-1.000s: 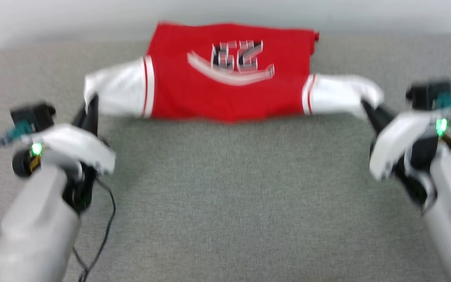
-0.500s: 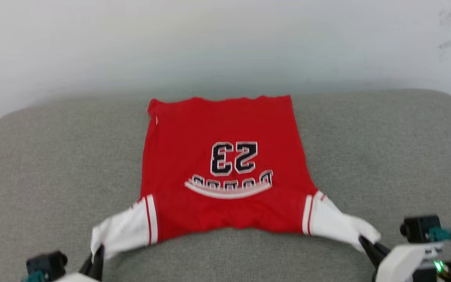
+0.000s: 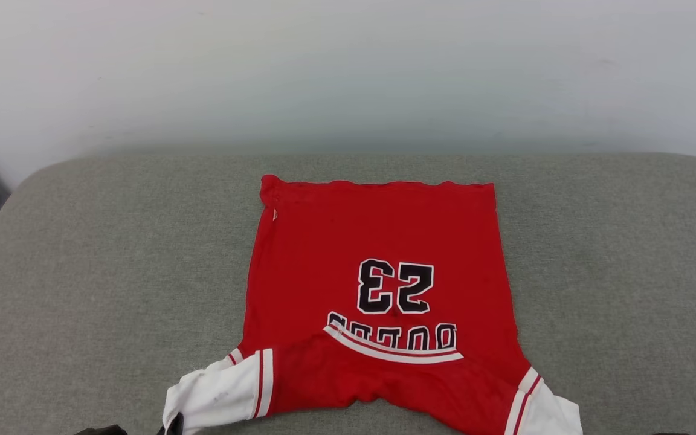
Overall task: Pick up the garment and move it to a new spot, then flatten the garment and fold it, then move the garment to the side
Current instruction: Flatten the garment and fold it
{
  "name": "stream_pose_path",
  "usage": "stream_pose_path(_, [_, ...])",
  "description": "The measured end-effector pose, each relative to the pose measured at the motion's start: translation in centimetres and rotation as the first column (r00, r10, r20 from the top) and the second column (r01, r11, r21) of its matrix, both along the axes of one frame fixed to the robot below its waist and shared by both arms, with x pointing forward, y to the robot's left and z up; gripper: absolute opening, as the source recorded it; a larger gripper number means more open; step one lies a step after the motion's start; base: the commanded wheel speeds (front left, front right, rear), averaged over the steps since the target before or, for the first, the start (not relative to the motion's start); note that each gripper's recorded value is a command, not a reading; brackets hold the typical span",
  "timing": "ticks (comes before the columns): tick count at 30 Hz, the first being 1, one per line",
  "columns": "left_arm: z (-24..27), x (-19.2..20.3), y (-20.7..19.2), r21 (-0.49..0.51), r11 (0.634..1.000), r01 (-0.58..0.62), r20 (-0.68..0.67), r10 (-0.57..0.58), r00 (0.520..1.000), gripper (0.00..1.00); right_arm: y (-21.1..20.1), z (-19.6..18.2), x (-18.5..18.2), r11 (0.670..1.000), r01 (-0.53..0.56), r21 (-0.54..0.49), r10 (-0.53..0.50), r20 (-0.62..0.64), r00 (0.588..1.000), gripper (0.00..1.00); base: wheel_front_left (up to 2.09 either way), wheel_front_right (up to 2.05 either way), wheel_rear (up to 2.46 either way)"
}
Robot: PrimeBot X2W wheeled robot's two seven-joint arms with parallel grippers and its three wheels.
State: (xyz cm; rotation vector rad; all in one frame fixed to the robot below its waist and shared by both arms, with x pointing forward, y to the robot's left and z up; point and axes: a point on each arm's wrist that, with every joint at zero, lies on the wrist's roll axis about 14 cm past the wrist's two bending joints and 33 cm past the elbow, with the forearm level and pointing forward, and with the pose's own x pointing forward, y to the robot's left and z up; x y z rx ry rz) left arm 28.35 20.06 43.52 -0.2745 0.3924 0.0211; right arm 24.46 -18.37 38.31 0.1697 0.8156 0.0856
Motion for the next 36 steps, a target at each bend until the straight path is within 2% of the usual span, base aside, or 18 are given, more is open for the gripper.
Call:
stream_pose_path(1, [0.3, 0.2, -0.1, 0.008, 1.0, 0.004, 0.013, -0.004, 1.0, 0.0, 0.1, 0.1, 0.3, 1.0, -0.008, -0.005, 0.008, 0.003, 1.0, 1.0, 0.0, 0.0, 0.0])
stream_pose_path(5, [1.7, 1.5, -0.2, 0.029, 1.0, 0.013, 0.077, -0.015, 0.997, 0.0, 0.4, 2.1, 3.9, 0.999, -0.033, -0.024, 0.035, 0.101, 0.994, 1.0, 0.0, 0.0, 0.0])
stream_pose_path(12, [4.1, 3.4, -0.8, 0.017, 1.0, 0.005, 0.194, -0.008, 0.981, 0.0, -2.2, 7.6, 13.0, 0.997, 0.068, -0.038, -0.05, 0.352, 0.935, 1.0, 0.0, 0.0, 0.0])
stream_pose_path(17, [5.6, 5.2, -1.1, 0.023, 1.0, 0.014, 0.269, -0.02, 0.963, 0.0, -2.7, 8.9, 20.0, 0.995, 0.096, -0.003, -0.087, 0.394, 0.915, 1.0, 0.0, 0.0, 0.0])
stream_pose_path(22, [6.7, 7.0, -1.2, 0.028, 0.999, 0.017, 0.32, -0.025, 0.947, 0.0, -1.3, 7.2, 26.2, 0.998, 0.059, 0.015, -0.061, 0.301, 0.952, 1.0, 0.0, 0.0, 0.0])
stream_pose_path(27, [7.1, 8.2, -0.9, 0.018, 1.0, 0.004, 0.347, -0.01, 0.938, 0.0, 1.3, 4.3, 30.4, 1.0, -0.01, 0.007, 0.009, 0.145, 0.989, 1.0, 0.0, 0.0, 0.0])
stream_pose_path(36, [5.9, 10.1, -0.7, 0.014, 1.0, 0.004, 0.337, -0.008, 0.942, 0.0, 5.0, 1.7, 37.4, 0.996, -0.083, -0.01, 0.083, 0.016, 0.996, 1.0, 0.0, 0.0, 0.0])
